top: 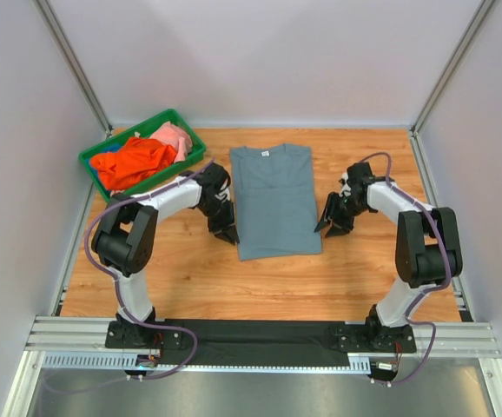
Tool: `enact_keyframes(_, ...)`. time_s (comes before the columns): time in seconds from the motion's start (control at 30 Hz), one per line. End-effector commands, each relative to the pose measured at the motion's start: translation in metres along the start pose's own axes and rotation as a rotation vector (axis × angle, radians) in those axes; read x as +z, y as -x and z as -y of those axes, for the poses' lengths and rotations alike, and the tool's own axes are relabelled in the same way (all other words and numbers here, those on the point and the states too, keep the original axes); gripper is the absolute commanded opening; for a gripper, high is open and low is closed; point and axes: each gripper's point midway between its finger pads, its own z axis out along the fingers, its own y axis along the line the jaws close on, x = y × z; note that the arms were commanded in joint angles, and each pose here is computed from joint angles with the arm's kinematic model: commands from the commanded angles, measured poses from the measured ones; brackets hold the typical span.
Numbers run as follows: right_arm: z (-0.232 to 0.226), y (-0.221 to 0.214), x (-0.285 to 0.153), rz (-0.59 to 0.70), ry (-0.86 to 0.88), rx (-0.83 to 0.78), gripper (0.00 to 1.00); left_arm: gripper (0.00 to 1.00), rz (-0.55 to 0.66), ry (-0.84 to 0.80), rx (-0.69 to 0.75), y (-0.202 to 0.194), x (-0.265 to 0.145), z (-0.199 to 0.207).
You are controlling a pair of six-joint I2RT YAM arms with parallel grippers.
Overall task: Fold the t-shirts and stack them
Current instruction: Fold the tshirt
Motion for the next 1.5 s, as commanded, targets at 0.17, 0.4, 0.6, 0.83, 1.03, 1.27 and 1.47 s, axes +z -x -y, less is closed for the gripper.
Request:
enact_keyframes(0.17,-0.07,0.09,-0.012,0.108,0.185,-0.095,0.24,0.25,0.144,-0.099,0.133,0.081,-0.034,0.069)
enact_keyframes(0.4,-0.056,0.129,0.031,0.088,0.159,-0.11,0.25,0.27,0.11,0.044,0.056,0.114,0.021,0.035)
enact_keyframes(0.6,-0.064,0.165,0.026,0.177,0.138,-0.136,0.29,0.27,0.121,0.068,-0.002,0.139,0.014,0.024)
enact_keyframes(0.83,-0.076,0.127,-0.022,0.146,0.156,-0.136,0.31,0.32,0.188,-0.094,0.08,0.132,-0.064,0.08)
enact_keyframes(1.03,-0.069,0.067,-0.026,0.045,0.153,-0.163,0.32,0.33,0.073,-0.125,0.081,0.062,-0.047,0.058)
enact_keyframes(1.27,-0.046,0.035,-0.024,0.029,0.085,-0.219,0.48,0.35,0.021,-0.144,0.05,0.003,-0.029,0.024)
enact_keyframes(1.47,-0.026,0.026,-0.004,-0.01,0.048,-0.205,0.51,0.41,0.006,-0.135,0.041,-0.004,-0.014,0.01)
